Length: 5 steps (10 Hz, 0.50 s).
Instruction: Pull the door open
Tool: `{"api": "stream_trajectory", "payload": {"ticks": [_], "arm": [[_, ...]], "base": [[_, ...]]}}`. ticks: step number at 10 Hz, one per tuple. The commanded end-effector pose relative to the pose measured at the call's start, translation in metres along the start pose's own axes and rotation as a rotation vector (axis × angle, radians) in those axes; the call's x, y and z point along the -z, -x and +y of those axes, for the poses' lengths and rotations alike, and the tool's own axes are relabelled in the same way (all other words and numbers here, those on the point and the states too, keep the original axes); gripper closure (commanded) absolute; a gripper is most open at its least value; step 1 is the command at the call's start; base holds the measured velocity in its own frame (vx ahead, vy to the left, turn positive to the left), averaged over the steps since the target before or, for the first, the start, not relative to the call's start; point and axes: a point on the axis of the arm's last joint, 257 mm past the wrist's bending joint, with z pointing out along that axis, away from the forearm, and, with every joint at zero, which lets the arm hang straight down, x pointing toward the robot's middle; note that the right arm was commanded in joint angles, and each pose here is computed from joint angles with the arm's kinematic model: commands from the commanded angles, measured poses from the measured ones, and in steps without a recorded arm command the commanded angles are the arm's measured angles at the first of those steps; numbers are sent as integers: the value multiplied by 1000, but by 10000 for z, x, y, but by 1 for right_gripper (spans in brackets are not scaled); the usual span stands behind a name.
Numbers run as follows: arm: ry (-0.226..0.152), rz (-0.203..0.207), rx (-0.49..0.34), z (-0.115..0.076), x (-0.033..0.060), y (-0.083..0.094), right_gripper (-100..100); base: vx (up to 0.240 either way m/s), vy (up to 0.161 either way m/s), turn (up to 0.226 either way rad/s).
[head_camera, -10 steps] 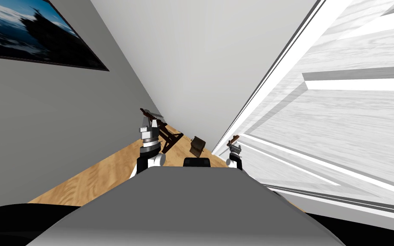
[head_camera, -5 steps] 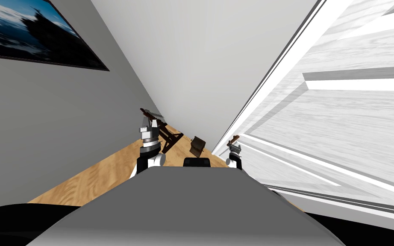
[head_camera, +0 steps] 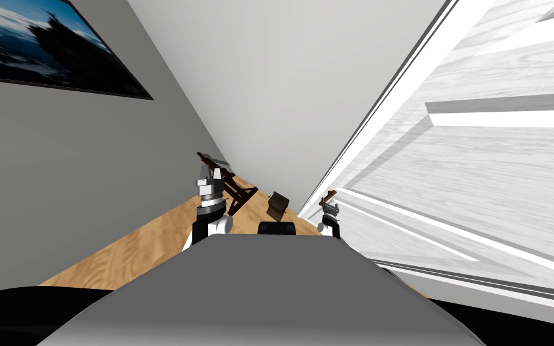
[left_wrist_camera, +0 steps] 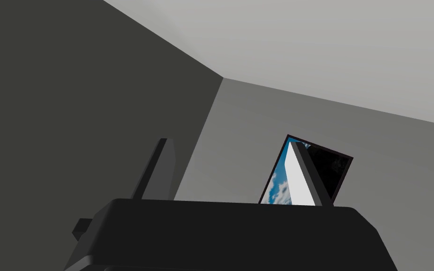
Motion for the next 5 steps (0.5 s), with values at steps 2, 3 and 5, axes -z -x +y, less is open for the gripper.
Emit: {"api": "stream_trajectory", "payload": {"ticks": [2, 3, 5], "arm": [[4, 0, 0, -13, -11, 0, -100], [4, 0, 0, -13, -11, 0, -100], [4, 0, 0, -13, -11, 0, -100]], "base": [[0, 0, 0], [0, 0, 0], [0, 0, 0]]}}
